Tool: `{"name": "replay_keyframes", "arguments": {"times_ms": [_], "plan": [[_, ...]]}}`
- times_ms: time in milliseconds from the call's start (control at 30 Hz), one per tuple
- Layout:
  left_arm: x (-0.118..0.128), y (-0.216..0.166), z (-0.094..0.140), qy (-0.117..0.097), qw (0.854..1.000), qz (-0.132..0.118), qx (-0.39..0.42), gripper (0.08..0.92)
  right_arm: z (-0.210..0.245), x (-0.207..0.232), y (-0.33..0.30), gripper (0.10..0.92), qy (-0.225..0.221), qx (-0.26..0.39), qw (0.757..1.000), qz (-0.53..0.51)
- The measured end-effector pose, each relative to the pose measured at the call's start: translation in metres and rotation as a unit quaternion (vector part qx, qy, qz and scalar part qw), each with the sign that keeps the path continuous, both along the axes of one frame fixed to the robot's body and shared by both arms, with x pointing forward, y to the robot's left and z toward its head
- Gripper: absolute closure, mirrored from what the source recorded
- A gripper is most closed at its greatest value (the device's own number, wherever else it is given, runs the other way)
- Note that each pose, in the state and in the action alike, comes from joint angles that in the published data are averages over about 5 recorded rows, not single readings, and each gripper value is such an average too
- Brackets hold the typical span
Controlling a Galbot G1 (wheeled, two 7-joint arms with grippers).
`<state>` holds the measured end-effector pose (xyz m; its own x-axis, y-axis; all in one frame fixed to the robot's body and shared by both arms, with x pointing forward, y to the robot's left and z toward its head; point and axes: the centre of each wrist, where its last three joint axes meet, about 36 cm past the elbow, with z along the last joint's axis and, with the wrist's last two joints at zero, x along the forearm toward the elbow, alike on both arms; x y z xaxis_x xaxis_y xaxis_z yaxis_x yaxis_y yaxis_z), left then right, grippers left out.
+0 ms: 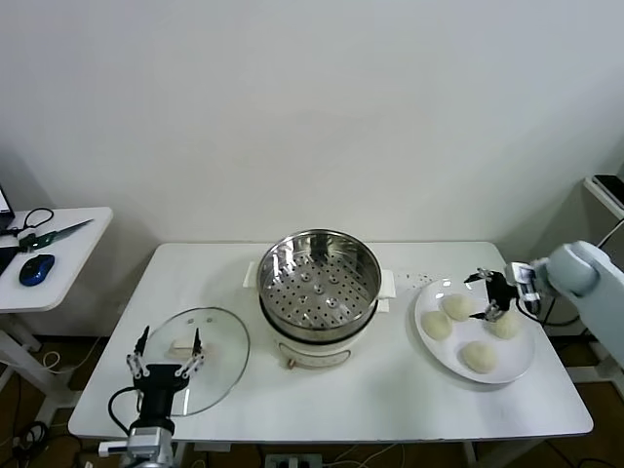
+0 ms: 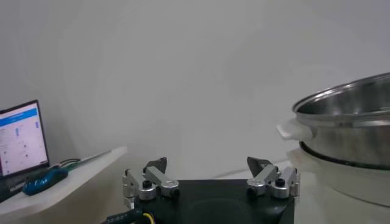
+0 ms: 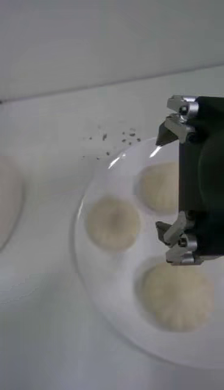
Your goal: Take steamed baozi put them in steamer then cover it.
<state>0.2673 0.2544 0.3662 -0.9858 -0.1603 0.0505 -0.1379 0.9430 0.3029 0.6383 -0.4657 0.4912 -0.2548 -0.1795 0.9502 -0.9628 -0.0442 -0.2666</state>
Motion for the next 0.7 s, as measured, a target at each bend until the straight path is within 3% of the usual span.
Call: {"name": "replay_keyframes", "arguments": {"times_ms": [333,700], "plan": [[0.002,0.007,-0.004,0.005,1.000,0.006,0.003,0.177,-0.007,0.038,0.015,0.200,0.031,-0.060,0.998,0.008],[0.007,0.013,-0.007,0.010,1.000,0.010,0.006,0.177,-0.027,0.057,0.032,0.200,0.051,-0.084,0.995,0.009]]}}
